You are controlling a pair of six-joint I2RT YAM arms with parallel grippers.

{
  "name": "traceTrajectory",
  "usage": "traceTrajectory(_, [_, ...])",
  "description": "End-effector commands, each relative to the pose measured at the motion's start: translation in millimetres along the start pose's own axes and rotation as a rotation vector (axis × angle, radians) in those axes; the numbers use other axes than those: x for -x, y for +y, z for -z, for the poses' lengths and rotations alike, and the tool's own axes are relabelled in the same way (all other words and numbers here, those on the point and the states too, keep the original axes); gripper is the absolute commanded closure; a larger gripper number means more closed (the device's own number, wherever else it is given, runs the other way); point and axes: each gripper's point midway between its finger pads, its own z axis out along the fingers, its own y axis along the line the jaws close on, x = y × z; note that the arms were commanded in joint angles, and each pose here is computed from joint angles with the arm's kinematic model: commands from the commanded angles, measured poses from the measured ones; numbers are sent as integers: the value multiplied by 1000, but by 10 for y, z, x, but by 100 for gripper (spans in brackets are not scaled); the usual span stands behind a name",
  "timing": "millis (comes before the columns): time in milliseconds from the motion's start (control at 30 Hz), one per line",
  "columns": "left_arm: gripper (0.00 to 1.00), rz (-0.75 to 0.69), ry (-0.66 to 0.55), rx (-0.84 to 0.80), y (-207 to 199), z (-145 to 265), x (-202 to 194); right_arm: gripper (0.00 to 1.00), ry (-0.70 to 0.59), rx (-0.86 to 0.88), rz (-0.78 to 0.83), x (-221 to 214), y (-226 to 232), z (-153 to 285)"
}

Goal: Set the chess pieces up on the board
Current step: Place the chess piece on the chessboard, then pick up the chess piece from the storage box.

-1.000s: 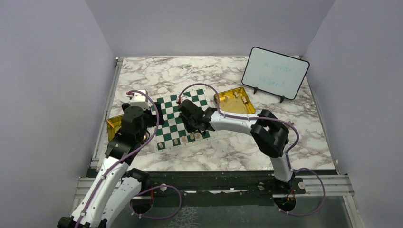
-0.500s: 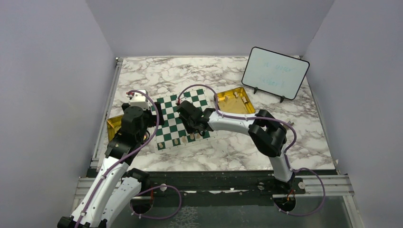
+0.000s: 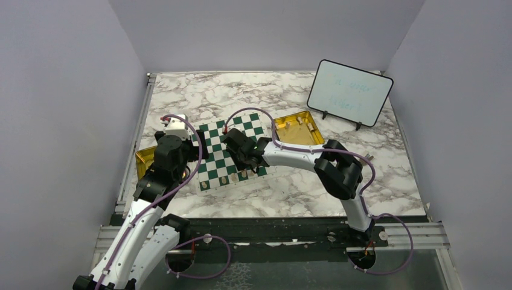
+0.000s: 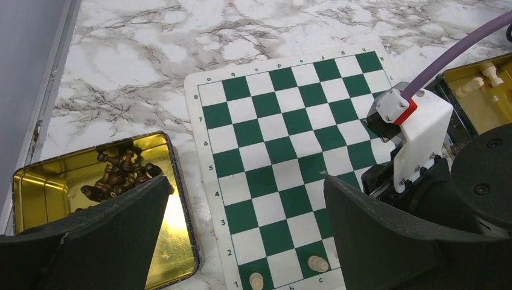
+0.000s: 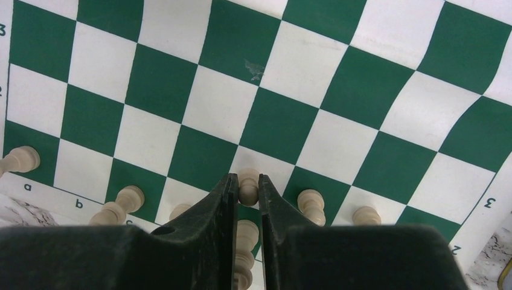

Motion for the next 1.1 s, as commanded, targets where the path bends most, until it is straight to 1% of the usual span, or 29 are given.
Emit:
traceTrajectory(0, [1,6,-31,5,5,48,118,77,14,-29,-3,-25,1,-16])
traceTrajectory(333, [1,6,-33,2,1,54,119,67,-32,-35,-19,135,6,63])
traceTrajectory(700, [1,4,-32,3,5,54,113,65,-111,-25,-16,376,13,257])
traceTrajectory(867, [1,4,-32,2,4,55,114,63,-147,-58,-13,495,-58,389])
traceTrajectory(1067, [1,4,-29,1,0,50,106,61,-221,-102,-12,683,-225,593])
